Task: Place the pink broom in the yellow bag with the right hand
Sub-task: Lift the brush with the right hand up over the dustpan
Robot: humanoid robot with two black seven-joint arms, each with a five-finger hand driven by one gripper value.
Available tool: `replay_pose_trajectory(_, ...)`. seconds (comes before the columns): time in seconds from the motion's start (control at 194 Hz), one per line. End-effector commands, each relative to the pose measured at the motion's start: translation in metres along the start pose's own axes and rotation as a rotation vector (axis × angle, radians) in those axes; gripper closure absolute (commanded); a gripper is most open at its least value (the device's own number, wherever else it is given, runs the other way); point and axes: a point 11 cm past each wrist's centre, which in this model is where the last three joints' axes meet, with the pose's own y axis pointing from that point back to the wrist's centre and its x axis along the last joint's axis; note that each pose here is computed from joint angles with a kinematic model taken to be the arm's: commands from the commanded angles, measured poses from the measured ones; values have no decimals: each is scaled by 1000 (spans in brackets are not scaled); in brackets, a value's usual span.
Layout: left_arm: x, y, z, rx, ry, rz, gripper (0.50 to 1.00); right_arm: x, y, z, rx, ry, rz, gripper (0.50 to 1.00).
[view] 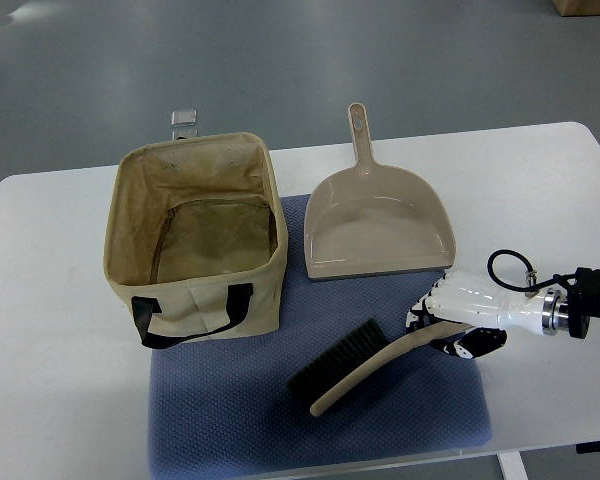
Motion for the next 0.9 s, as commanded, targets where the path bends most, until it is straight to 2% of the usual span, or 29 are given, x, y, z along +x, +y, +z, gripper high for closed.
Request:
replay_pose_trajectory(0.0,0,0,0,0,0,0,500,2,1,1,-4,7,15,1000)
replay_pose_trajectory(0.207,0,0,0,0,0,0,500,31,2,6,-10,65,126,1000)
replay_pose_trajectory(0.512,0,0,0,0,0,0,500,95,30,32,-82,188,259,1000)
replay_pose_trajectory(0.651,0,0,0,0,-1,0,500,141,38,38,-107,205,354,1000)
replay_pose_trajectory(0.894,0,0,0,0,-1,0,500,247,72,55,-196,260,546,1000)
